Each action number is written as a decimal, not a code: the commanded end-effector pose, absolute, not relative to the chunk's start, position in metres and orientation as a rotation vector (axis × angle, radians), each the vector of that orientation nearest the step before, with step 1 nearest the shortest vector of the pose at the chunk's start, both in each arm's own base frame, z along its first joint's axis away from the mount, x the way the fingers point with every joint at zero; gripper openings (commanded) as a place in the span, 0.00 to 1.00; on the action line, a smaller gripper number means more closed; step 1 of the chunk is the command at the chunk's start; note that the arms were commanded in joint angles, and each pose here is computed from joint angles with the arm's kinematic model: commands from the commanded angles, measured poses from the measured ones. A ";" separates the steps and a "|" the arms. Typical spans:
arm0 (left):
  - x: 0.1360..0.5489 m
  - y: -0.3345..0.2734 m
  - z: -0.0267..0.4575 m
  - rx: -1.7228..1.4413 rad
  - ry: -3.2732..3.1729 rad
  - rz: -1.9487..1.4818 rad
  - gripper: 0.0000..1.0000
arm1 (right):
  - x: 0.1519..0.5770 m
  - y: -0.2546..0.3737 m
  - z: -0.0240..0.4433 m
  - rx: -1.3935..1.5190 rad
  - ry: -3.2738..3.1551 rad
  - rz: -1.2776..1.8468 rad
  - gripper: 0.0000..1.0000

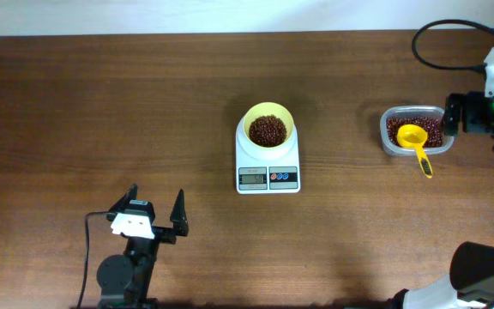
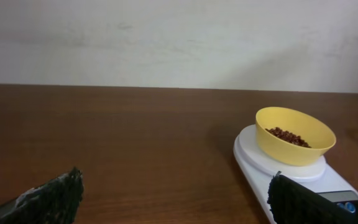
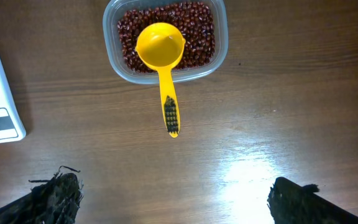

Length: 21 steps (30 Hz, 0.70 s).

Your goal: Scoop item into bowl and weigh 50g on scale

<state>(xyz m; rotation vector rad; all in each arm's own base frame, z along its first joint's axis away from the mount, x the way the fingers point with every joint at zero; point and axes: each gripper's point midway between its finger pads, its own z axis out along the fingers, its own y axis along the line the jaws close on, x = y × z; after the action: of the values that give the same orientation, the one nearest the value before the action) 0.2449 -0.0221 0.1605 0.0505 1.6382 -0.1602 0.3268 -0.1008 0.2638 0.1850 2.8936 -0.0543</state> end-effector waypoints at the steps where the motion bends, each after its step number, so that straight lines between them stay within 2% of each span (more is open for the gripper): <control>1: 0.245 -0.019 0.159 0.090 1.637 -0.101 0.99 | 0.325 -0.102 0.276 0.183 2.854 -0.080 0.99; 21: 0.245 -0.015 0.158 0.142 1.638 -0.015 0.98 | 0.325 -0.102 0.276 0.183 2.854 -0.080 0.99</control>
<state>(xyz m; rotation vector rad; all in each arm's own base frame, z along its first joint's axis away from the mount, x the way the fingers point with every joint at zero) 0.2450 -0.0214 0.1601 0.1506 1.6316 -0.0599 0.3268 -0.1008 0.2638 0.1855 2.8935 -0.0542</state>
